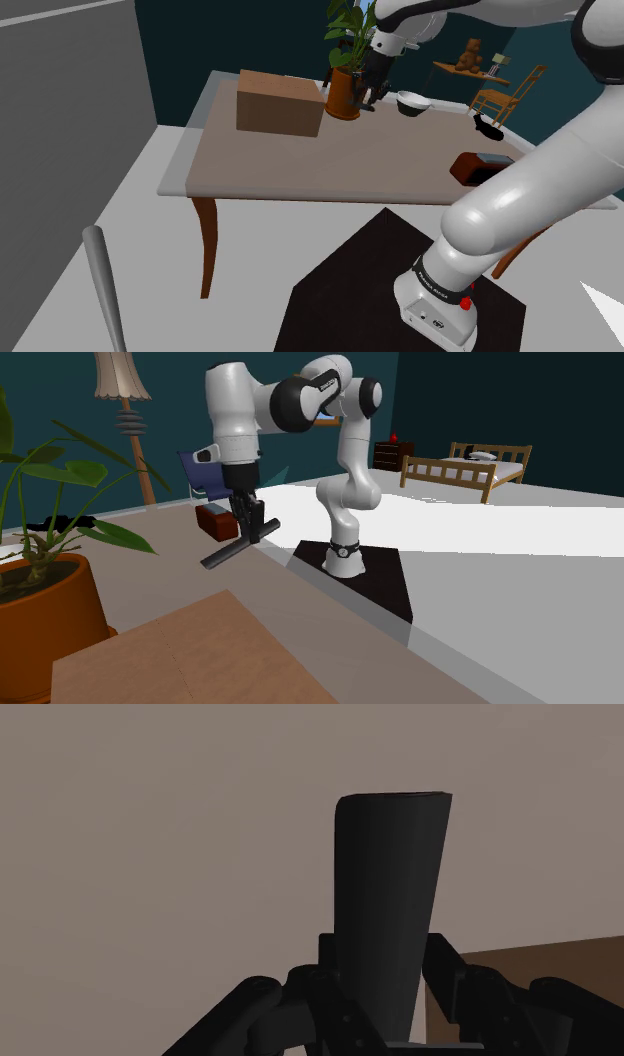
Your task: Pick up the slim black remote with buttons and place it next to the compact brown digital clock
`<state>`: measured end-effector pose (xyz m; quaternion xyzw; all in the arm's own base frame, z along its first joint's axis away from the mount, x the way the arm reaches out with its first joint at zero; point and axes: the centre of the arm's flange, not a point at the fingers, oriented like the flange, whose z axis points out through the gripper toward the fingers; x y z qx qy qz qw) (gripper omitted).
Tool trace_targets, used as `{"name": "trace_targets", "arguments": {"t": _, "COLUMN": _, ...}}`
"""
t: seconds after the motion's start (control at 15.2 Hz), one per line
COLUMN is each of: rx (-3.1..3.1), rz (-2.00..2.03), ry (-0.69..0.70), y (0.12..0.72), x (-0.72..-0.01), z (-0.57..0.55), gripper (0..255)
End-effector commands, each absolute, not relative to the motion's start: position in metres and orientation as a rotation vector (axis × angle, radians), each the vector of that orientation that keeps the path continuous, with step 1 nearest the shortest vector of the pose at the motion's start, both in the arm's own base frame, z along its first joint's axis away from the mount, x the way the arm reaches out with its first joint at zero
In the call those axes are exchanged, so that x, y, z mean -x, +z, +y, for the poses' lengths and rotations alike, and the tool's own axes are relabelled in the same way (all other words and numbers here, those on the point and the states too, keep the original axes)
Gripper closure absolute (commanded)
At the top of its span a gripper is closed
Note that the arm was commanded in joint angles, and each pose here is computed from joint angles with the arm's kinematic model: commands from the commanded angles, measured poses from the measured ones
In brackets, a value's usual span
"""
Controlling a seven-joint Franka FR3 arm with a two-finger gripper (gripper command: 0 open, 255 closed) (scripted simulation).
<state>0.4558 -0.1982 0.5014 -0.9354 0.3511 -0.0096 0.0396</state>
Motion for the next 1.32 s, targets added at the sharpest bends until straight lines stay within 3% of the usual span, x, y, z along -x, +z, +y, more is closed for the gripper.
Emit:
{"name": "trace_targets", "arguments": {"t": 0.0, "rx": 2.867, "rz": 1.074, "ry": -0.03, "y": 0.5, "x": -0.441, "z": -0.222, "gripper": 255}}
{"name": "trace_targets", "arguments": {"t": 1.25, "rx": 2.867, "rz": 1.074, "ry": -0.03, "y": 0.5, "x": -0.315, "z": -0.439, "gripper": 255}}
